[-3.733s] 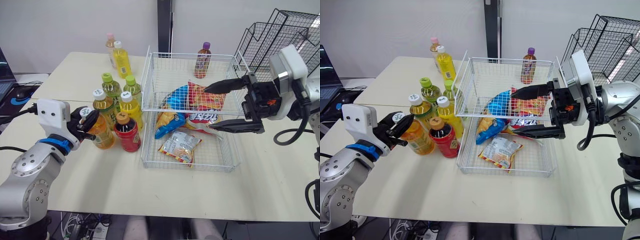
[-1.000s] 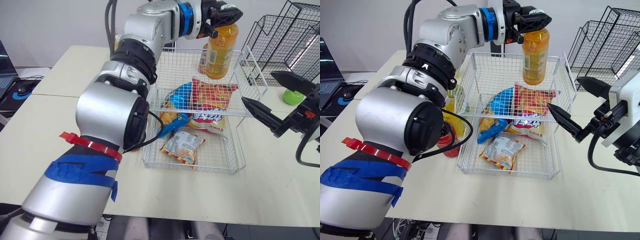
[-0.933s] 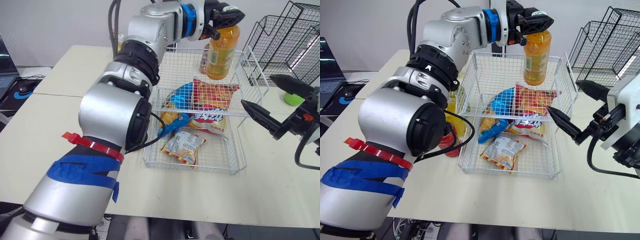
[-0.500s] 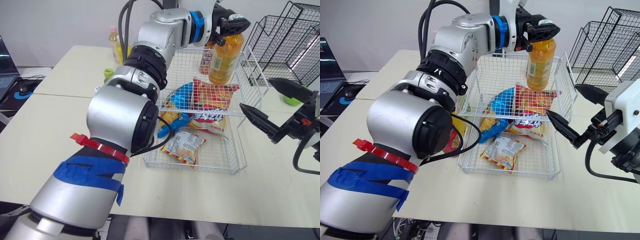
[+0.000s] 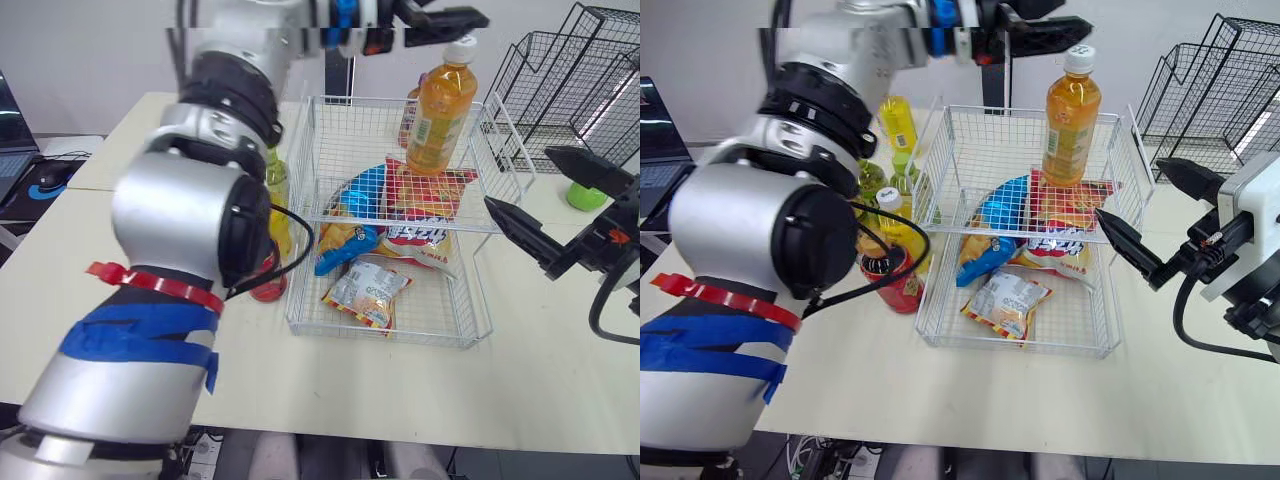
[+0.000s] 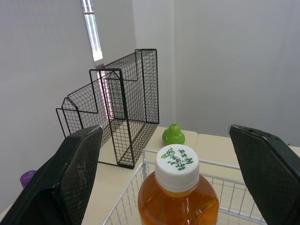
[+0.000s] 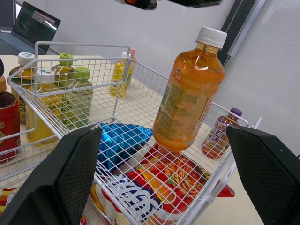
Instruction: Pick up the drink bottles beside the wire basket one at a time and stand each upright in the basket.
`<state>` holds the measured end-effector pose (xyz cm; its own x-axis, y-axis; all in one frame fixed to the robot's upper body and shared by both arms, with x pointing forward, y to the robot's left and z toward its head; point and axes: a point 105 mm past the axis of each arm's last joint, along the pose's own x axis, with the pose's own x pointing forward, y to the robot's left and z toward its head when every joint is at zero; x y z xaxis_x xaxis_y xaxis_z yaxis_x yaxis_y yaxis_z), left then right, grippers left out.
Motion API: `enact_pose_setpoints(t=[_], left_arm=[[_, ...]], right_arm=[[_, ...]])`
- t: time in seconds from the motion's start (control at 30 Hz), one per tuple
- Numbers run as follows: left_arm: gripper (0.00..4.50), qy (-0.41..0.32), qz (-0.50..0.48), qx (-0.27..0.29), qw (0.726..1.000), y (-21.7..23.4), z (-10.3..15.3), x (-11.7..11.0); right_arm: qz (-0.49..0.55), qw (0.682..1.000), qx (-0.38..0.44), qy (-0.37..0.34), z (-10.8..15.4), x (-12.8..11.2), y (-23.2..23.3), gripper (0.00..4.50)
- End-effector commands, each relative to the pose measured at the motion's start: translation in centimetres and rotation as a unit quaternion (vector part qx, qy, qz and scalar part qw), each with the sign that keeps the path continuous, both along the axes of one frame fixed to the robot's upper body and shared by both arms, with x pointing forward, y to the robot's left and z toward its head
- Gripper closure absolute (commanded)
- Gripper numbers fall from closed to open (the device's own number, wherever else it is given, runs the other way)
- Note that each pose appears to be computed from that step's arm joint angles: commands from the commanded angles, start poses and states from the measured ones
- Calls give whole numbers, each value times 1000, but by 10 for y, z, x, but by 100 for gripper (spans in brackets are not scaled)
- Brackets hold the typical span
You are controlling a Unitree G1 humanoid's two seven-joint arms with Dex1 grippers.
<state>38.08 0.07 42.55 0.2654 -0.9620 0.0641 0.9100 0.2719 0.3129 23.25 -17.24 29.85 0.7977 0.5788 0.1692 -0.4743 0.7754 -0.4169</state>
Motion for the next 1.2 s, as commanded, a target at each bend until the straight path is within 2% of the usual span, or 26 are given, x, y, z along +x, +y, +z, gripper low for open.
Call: enact_pose_setpoints(t=[0.03, 0.3, 0.57, 0.67, 0.73, 0.93, 1.07, 1.2], left_arm=[[4, -12, -35, 14, 999, 22, 14, -18], [4, -21, 57, -20, 998, 106, 29, -32], [4, -24, 205, -6, 978, 212, 2, -54], [4, 1, 253, 18, 967, 244, -23, -62], [4, 33, 291, 41, 955, 272, -55, -68], [4, 95, 343, 50, 933, 309, -117, -86], [4, 126, 356, 25, 925, 311, -153, -95], [4, 129, 362, -6, 923, 298, -169, -93]], right_arm=[[18, 1000, -13, -21, 10, -2, 5, 0], [62, 998, -23, -6, 12, 7, 8, 0], [126, 990, -54, 26, 8, 7, 11, 0], [159, 984, -73, 45, 6, 5, 13, 0], [197, 974, -92, 66, 2, 4, 20, 0], [251, 958, -115, 80, -3, 9, 34, 0], [271, 953, -112, 82, -11, 12, 46, 0], [285, 949, -99, 91, -20, 8, 55, 0]])
